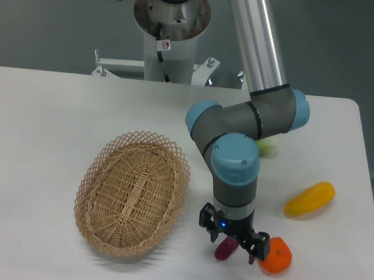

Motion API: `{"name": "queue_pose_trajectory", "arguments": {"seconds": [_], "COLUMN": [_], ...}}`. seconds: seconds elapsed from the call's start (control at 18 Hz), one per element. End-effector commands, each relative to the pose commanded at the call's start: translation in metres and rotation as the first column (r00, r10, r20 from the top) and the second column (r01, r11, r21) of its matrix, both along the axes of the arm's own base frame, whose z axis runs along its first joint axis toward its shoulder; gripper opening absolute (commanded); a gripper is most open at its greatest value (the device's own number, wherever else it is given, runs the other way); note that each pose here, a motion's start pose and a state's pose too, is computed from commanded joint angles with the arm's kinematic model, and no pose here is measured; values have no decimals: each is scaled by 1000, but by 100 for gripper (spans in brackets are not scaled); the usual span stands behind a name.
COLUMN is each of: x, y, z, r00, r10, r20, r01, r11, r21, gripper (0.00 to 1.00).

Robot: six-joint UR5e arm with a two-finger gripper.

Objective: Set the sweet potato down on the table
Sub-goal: 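Lower the sweet potato onto the table and open the gripper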

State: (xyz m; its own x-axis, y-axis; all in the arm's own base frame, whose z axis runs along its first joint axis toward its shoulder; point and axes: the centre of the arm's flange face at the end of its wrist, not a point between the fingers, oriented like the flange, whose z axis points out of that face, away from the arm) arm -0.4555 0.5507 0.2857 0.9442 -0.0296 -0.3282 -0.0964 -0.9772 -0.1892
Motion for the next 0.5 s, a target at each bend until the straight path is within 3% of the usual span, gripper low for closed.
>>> {"name": "queue_pose_trajectory", "arguments": {"seconds": [0.28, 0.5], "x": [-14, -36], "y": [-7, -45], "z": [58, 114], "r00": [995, 988], "r10": [32, 78], "r20": [-92, -133], "r01": [-28, -70], "r11": [999, 996], "r21": [36, 58], "gripper": [100, 100]}}
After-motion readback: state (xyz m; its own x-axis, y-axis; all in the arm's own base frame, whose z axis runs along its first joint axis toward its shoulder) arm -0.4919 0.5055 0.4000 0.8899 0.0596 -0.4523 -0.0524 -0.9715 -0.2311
